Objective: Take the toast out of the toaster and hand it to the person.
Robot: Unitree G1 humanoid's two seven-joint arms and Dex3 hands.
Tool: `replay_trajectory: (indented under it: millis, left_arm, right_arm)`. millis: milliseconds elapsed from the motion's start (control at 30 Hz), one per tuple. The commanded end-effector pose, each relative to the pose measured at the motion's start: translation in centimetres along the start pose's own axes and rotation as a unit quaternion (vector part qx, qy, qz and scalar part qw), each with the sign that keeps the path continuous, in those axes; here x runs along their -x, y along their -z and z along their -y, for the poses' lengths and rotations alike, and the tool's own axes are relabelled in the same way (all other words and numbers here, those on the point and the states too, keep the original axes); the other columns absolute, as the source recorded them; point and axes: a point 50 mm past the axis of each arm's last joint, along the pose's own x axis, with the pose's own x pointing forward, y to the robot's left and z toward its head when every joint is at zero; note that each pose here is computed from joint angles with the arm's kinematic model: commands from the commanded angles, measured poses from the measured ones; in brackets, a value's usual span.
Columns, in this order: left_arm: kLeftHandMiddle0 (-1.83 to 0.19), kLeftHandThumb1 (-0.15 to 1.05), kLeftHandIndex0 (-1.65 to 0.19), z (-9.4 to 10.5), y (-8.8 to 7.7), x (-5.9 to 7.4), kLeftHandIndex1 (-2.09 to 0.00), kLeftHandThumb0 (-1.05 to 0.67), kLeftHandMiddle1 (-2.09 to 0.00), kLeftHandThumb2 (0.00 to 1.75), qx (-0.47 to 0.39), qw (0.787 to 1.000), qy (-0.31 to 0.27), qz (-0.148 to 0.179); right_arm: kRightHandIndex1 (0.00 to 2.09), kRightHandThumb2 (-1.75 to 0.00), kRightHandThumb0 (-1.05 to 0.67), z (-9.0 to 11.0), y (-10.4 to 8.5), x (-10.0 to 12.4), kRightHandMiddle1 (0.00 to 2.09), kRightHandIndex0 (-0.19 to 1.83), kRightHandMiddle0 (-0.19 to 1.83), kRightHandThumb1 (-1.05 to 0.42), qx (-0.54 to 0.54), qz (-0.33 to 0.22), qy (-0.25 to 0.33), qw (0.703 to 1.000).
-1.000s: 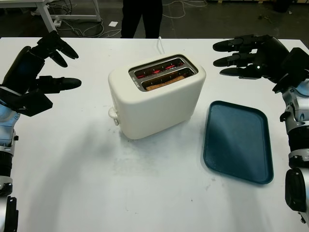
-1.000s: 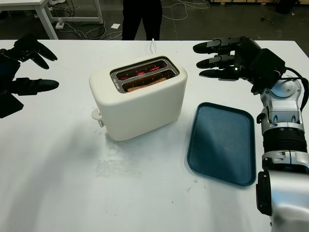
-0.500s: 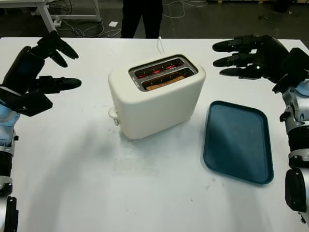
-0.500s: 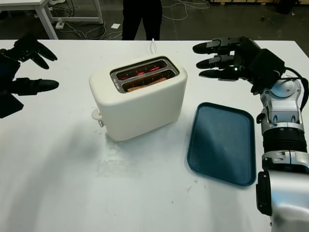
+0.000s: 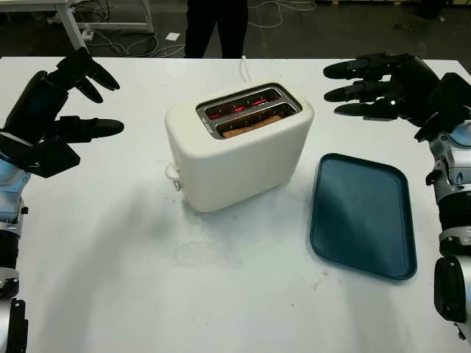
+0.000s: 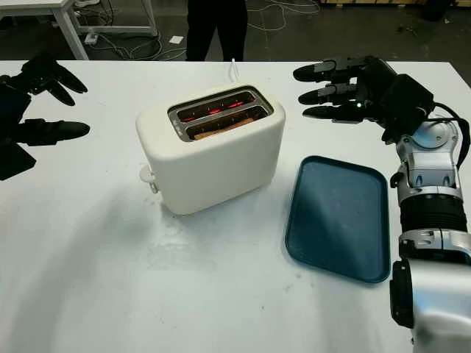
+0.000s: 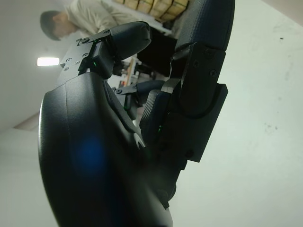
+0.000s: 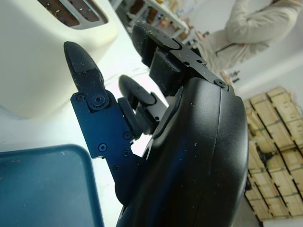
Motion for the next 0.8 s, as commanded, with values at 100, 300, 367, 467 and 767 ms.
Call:
replay_trajectory:
  millis: [100, 300, 367, 467, 767]
  left_arm:
    - [-0.28, 0.92, -0.16, -0.05, -0.32, -0.36, -1.49, -0.95, -1.61, 0.16, -0.003, 1.0, -0.004, 0.01]
    - [-0.28, 0.92, -0.16, -0.01, -0.31, -0.34, -1.49, -0.95, -1.61, 0.16, -0.002, 1.0, -0.005, 0.013]
    - [-0.28, 0.92, -0.16, 0.0, -0.27, -0.32, -1.49, -0.95, -1.61, 0.16, 0.0, 1.0, -0.004, 0.011]
    - [-0.28, 0.92, -0.16, -0.03, -0.28, -0.27, -1.49, -0.95, -1.61, 0.16, -0.001, 1.0, -0.005, 0.009]
    - [-0.28, 0.92, -0.17, 0.04, -0.18, -0.17, -1.48, -0.95, -1.6, 0.14, 0.004, 1.0, -0.007, 0.005]
  right_arm:
    - [0.15, 0.0, -0.44, 0.0, -0.36, -0.12, 0.01, 0.86, 0.84, -0.7, 0.007, 0.001, 0.006, 1.0]
    - [0.14, 0.0, -0.42, -0.04, -0.21, -0.11, 0.0, 0.85, 0.83, -0.7, -0.005, 0.002, 0.003, 1.0]
    - [0.14, 0.0, -0.41, -0.05, -0.21, -0.11, 0.0, 0.85, 0.83, -0.7, -0.005, 0.002, 0.003, 1.0]
    - [0.14, 0.0, -0.4, -0.06, -0.2, -0.11, 0.0, 0.84, 0.83, -0.71, -0.005, 0.004, 0.003, 1.0]
    - [0.16, 0.0, -0.44, -0.02, -0.23, -0.02, 0.01, 0.86, 0.84, -0.71, 0.004, 0.004, 0.004, 1.0]
